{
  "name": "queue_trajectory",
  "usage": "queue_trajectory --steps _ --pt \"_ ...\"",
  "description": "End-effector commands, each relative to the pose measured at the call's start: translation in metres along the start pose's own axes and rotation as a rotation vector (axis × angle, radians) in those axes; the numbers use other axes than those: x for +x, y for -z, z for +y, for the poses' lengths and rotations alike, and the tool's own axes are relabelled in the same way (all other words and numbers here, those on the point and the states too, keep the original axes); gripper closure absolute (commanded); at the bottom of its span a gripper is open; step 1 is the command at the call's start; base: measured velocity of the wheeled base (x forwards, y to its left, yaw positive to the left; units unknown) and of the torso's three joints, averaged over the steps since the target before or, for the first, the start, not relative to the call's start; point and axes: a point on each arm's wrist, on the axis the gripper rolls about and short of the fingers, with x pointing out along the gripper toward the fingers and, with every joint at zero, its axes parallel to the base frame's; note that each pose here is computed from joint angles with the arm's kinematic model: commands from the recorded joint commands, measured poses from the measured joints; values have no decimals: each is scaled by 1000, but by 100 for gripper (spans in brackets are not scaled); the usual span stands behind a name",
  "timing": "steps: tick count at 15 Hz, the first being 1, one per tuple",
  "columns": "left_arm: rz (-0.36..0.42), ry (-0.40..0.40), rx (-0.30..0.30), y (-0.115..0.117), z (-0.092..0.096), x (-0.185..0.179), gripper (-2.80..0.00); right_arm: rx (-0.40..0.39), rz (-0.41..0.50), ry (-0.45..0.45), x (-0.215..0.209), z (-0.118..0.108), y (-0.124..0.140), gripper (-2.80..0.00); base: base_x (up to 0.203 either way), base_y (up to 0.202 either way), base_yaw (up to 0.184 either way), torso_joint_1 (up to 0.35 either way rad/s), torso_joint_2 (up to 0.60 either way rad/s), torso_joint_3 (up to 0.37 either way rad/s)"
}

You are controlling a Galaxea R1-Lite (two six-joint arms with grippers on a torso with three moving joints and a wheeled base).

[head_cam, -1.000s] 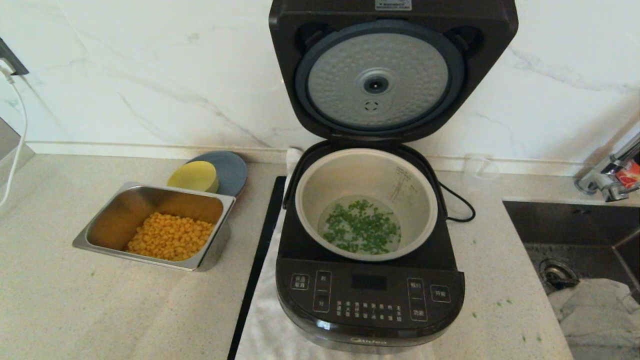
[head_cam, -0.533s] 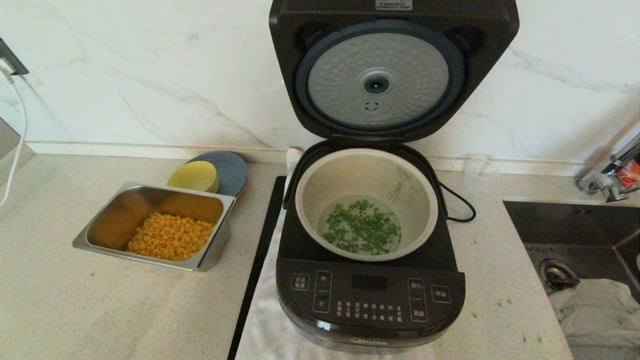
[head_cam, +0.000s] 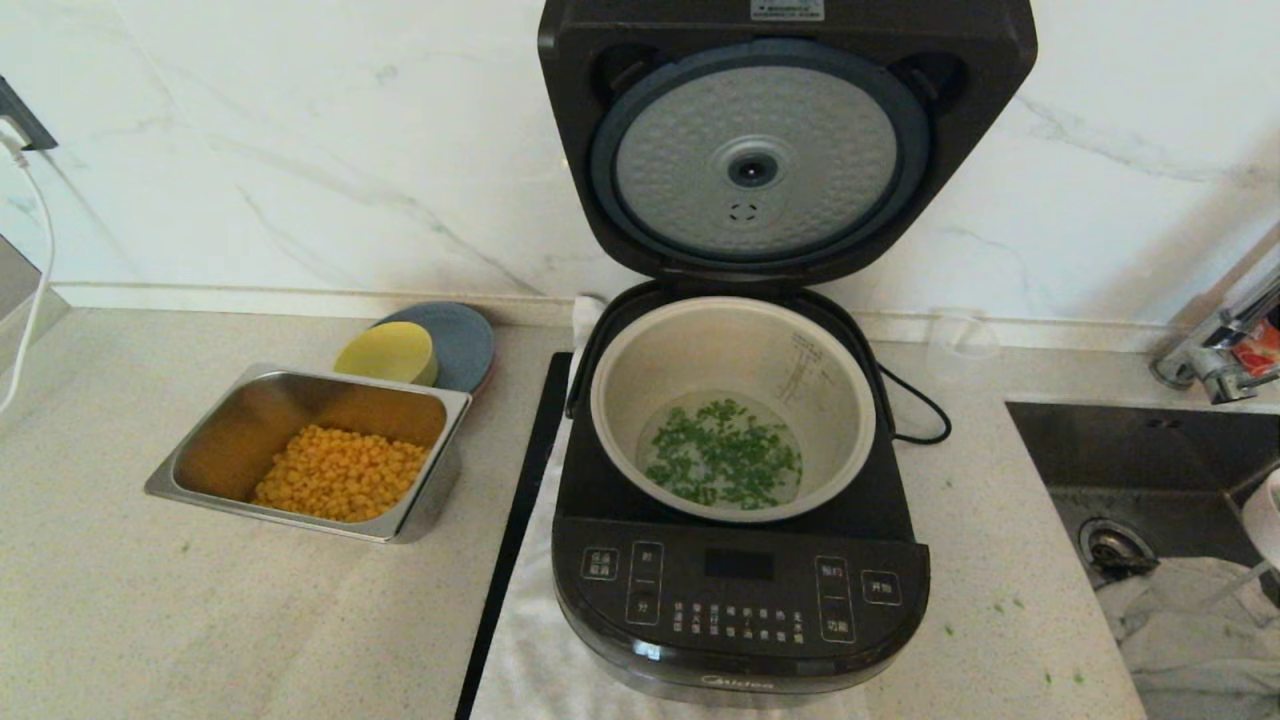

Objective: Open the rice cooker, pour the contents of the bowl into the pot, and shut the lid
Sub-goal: Fill a bowl with water from the tap, then pour the water from the bowl into the rice cooker

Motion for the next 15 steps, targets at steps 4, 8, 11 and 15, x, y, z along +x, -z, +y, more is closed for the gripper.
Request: queue_trajectory --steps 4,8,11,15 --pt "-1 0 0 0 0 0 0 -250 -13 -51 -47 82 74 0 0 0 0 0 0 0" --pt "-1 0 0 0 0 0 0 -457 68 -107 -74 138 138 0 0 0 0 0 0 0" --pt "-1 0 1 0 0 0 0 -567 110 -155 -92 174 178 0 0 0 0 0 0 0" --pt "-1 0 0 0 0 0 0 -679 162 -234 -128 220 221 0 0 0 0 0 0 0"
